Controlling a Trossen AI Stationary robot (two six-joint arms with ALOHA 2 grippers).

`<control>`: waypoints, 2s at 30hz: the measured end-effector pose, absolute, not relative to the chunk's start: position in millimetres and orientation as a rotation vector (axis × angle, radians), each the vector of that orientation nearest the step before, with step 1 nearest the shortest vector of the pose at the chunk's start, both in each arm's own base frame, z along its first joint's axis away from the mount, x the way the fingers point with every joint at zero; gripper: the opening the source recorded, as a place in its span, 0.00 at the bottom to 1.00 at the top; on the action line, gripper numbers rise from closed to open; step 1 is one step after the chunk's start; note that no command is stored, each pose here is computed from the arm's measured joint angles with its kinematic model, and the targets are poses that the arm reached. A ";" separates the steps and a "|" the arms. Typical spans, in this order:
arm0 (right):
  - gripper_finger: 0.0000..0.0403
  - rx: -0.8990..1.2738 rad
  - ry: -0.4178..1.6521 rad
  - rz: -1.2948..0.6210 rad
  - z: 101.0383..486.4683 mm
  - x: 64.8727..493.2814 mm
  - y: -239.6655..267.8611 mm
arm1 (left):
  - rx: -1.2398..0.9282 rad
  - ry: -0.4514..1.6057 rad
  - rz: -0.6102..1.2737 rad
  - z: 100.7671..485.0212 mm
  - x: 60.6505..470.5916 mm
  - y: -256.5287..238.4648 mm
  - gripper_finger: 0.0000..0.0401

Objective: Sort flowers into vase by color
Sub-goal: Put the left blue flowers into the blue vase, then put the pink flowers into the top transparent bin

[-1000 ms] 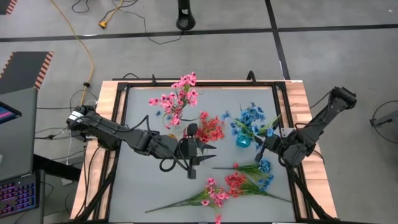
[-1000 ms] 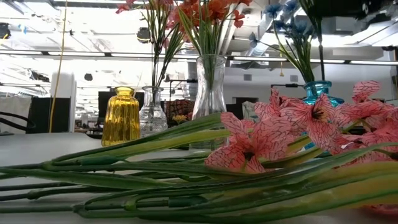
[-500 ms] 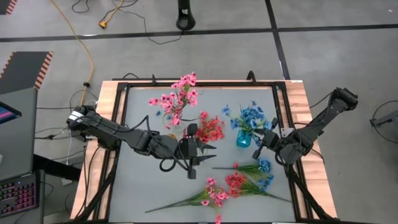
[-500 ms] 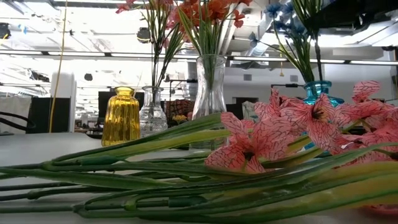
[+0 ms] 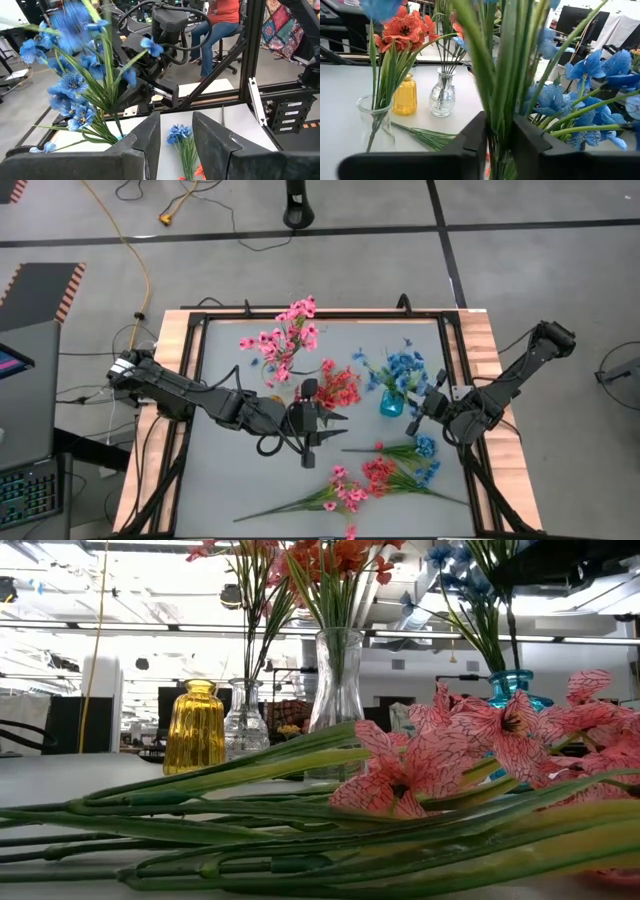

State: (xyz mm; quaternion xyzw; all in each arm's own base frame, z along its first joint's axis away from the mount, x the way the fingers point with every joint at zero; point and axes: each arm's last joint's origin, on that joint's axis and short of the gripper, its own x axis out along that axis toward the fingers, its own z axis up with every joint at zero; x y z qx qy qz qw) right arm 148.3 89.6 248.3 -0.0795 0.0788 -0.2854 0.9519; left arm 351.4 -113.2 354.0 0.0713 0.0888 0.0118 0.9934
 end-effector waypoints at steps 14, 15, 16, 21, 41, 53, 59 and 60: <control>0.62 -0.151 0.146 -0.548 252.2 142.4 91.5 | 0.113 0.207 0.024 351.0 350.7 -113.8 0.25; 0.62 -0.148 0.143 -0.540 252.8 141.1 92.2 | 0.113 0.207 0.023 351.0 350.6 -114.1 0.25; 0.62 -0.146 0.141 -0.532 253.3 139.9 92.9 | 0.113 0.206 0.023 351.0 350.5 -114.4 0.25; 0.62 -0.156 0.142 -0.484 253.2 134.6 98.7 | 0.115 0.208 0.012 350.8 349.3 -117.9 0.25; 0.62 -0.176 0.126 -0.267 253.7 108.6 123.4 | 0.000 0.382 -0.145 339.2 333.0 -137.4 0.25; 0.62 -0.055 0.113 -0.149 253.4 96.0 134.8 | -0.082 0.487 -0.255 331.9 323.6 -151.7 0.25; 0.62 0.049 0.146 -0.068 250.1 99.2 139.3 | -0.185 0.546 -0.255 327.6 317.5 -161.7 0.25; 0.62 0.060 0.150 -0.067 249.4 100.3 139.9 | -0.208 0.545 -0.255 327.2 316.9 -163.5 0.25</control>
